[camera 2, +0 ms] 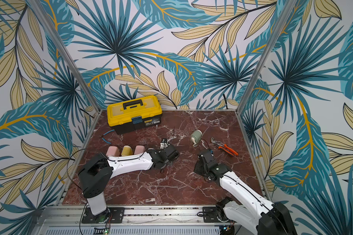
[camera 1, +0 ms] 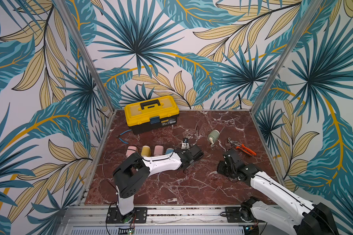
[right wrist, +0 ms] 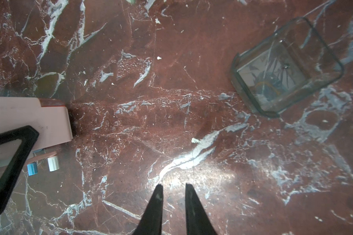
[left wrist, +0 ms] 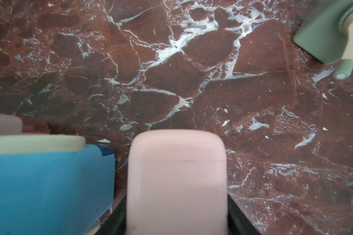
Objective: Put the tray back into the pencil sharpener
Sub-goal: Place the pencil sharpener at the center of the board.
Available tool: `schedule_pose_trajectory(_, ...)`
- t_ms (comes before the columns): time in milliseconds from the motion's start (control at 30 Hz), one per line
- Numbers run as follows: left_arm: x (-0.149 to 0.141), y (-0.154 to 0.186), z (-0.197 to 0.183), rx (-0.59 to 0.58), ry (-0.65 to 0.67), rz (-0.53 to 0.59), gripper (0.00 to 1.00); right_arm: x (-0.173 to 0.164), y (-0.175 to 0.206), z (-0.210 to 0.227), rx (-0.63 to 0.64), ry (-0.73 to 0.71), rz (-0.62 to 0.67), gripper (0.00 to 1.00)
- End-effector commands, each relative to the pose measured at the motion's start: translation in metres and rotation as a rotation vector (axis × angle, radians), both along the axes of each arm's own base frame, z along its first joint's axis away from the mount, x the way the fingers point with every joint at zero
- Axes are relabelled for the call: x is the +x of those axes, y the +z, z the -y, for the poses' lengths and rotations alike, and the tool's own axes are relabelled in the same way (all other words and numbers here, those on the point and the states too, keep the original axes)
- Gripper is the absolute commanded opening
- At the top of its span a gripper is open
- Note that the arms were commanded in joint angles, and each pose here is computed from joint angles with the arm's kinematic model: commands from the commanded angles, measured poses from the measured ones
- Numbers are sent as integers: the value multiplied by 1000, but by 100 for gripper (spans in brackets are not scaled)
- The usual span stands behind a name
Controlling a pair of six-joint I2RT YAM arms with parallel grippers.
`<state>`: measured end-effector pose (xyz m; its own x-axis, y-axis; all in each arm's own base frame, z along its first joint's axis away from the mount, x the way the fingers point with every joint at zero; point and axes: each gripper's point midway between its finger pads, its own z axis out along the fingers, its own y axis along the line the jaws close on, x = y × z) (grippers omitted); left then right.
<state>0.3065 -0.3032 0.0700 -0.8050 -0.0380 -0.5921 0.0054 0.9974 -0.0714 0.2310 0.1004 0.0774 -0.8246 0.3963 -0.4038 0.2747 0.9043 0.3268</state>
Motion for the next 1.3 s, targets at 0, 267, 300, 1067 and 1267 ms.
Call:
schedule_pose_trajectory(0,6,2,-2,11,33,10,19,-1,6,4,-20,-1,11,22)
schedule_pose_trajectory(267,6,4,-2,17,20,7,71,-1,6,4,-22,1,14,22)
schedule_pose_trajectory(300,7,6,-1,17,15,11,74,-1,6,4,-24,3,14,22)
schedule_pose_trajectory(1067,32,150,48,1,-348,393,98,44,70,37,-206,-8,47,29)
schedule_pose_trajectory(1267,48,163,91,-71,-547,419,100,52,69,64,-193,-76,-14,35)
